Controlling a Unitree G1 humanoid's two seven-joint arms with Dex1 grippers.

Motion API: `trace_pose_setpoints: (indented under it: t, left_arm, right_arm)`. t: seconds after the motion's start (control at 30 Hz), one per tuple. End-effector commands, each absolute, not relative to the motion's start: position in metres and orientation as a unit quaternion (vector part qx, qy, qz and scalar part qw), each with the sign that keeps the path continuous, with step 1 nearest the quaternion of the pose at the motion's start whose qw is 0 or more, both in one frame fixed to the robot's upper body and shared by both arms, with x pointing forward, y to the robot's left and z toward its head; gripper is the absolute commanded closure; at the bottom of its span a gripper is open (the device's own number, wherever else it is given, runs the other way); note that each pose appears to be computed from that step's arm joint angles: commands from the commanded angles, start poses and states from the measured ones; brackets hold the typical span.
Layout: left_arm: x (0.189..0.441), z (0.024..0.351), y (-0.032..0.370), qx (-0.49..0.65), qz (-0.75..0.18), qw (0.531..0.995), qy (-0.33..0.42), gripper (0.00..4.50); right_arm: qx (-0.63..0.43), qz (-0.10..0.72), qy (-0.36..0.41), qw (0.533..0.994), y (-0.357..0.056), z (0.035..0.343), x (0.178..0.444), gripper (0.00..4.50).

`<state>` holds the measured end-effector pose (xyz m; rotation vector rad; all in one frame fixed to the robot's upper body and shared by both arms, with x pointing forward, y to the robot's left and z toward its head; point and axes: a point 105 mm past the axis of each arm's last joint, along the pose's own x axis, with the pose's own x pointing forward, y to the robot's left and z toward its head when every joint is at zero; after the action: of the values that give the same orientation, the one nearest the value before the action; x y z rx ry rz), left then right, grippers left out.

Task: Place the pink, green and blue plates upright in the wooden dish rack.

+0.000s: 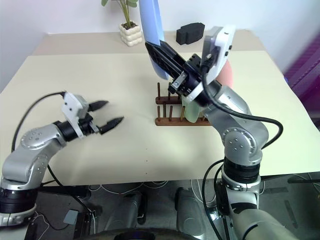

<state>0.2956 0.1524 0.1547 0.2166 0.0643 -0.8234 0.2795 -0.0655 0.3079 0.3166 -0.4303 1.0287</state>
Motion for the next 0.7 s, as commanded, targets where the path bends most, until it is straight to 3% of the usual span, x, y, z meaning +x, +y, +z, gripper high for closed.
trace_pose_setpoints:
  t: [0.03,0.7]
  left_arm:
    - [0.289,0.163,0.139,0.118,-0.427,0.897,0.015,0.08]
    - [0.282,0.161,0.126,0.107,-0.459,0.882,0.014,0.08]
  right_arm:
    - [0.198,0.508,-0.195,0.815,-0.064,0.316,0.262,4.50]
    - [0.303,0.419,-0.079,0.852,-0.080,0.288,0.288,4.50]
